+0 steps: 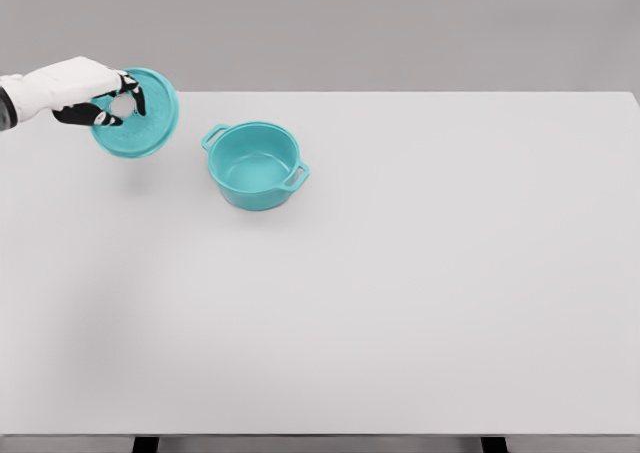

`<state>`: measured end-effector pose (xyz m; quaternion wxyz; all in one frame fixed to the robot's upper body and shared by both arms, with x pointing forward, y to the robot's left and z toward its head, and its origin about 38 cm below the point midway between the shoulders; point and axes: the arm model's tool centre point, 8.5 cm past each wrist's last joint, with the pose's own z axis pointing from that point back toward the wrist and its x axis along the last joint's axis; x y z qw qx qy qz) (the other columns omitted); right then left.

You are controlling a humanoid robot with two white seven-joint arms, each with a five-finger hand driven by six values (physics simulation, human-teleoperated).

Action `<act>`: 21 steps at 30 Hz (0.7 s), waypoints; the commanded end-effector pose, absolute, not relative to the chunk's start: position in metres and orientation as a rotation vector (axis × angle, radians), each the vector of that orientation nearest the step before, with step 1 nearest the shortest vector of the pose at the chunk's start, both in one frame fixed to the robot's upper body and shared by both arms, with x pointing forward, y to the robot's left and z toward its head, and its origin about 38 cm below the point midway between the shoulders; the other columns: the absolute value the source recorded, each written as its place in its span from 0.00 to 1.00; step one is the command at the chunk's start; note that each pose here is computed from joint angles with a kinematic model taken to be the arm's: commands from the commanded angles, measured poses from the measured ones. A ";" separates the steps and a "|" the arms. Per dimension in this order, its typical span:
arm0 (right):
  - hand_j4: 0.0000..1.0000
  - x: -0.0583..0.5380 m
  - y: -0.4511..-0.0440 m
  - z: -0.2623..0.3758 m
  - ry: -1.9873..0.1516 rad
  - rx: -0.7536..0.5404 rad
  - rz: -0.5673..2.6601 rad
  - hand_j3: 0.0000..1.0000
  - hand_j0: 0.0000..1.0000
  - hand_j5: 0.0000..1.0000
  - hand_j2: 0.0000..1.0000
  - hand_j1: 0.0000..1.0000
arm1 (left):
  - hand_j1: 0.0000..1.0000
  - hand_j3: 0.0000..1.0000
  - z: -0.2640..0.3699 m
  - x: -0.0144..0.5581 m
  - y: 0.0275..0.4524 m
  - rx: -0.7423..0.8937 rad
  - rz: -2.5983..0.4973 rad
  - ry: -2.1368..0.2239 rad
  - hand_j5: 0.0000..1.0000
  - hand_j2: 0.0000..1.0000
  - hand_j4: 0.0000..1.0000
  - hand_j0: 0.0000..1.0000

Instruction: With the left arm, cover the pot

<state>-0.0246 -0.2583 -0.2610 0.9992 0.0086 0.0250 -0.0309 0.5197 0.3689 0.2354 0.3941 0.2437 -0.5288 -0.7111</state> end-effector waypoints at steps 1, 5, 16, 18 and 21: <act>1.00 -0.025 -0.258 -0.261 0.051 0.018 -0.062 1.00 1.00 1.00 1.00 1.00 | 0.46 0.46 0.239 0.519 0.365 0.618 -1.805 -1.360 0.46 0.46 0.46 0.46; 1.00 -0.024 -0.258 -0.261 0.049 0.018 -0.062 1.00 1.00 1.00 1.00 1.00 | 0.46 0.46 0.244 0.520 0.357 0.611 -1.810 -1.391 0.46 0.46 0.46 0.46; 1.00 -0.024 -0.258 -0.261 0.049 0.017 -0.062 1.00 1.00 1.00 1.00 1.00 | 0.46 0.46 0.250 0.519 0.336 0.598 -1.852 -1.434 0.46 0.46 0.46 0.46; 1.00 -0.025 -0.258 -0.261 0.051 0.018 -0.062 1.00 1.00 1.00 1.00 1.00 | 0.46 0.46 0.250 0.522 0.326 0.587 -1.855 -1.457 0.46 0.46 0.46 0.46; 1.00 -0.025 -0.258 -0.261 0.051 0.018 -0.062 1.00 1.00 1.00 1.00 1.00 | 0.46 0.46 0.253 0.521 0.320 0.586 -1.863 -1.478 0.46 0.46 0.46 0.46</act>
